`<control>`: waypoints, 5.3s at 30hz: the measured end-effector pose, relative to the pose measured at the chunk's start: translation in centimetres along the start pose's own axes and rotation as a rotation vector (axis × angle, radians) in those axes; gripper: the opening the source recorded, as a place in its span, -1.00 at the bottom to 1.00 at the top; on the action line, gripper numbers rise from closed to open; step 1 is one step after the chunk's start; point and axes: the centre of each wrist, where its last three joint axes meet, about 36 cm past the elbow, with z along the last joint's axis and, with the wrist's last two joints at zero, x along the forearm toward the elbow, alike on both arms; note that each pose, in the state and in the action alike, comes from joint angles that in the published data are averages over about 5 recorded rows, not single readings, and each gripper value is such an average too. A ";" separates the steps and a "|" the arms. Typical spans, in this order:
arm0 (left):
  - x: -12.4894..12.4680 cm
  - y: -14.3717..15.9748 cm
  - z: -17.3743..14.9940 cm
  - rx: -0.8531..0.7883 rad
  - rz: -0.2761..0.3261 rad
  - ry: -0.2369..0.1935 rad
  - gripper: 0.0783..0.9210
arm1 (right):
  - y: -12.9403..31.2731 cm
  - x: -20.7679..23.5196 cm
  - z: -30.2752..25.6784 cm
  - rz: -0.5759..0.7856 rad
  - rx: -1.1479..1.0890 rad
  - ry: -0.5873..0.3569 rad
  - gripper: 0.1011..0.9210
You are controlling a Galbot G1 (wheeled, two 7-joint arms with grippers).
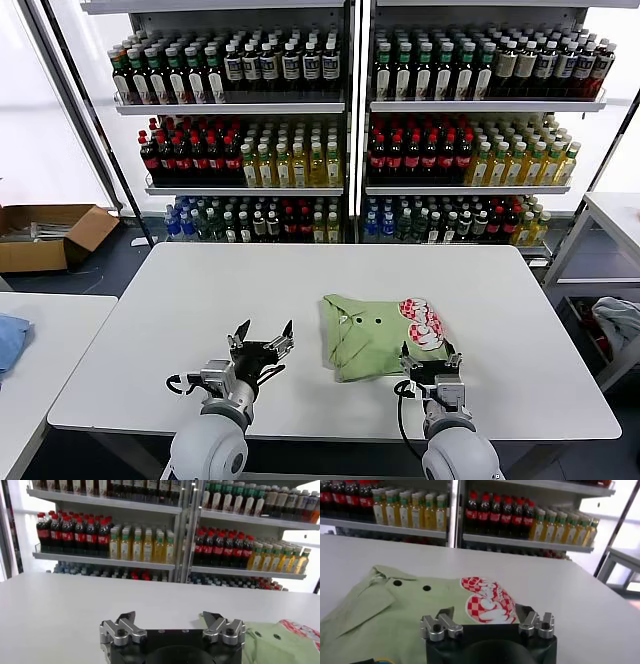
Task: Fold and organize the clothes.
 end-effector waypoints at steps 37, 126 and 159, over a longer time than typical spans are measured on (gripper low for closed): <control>1.9 0.3 0.8 0.019 -0.009 0.021 0.77 | -0.3 2.3 -1.9 -0.047 -0.091 -0.057 0.76; 5.8 1.8 1.6 0.053 -0.044 0.053 0.77 | 9.2 -8.5 0.2 -0.089 -0.023 -0.117 0.76; 6.4 1.9 1.2 0.026 -0.084 -0.020 0.77 | 8.1 -8.3 -1.0 -0.045 -0.052 -0.199 0.76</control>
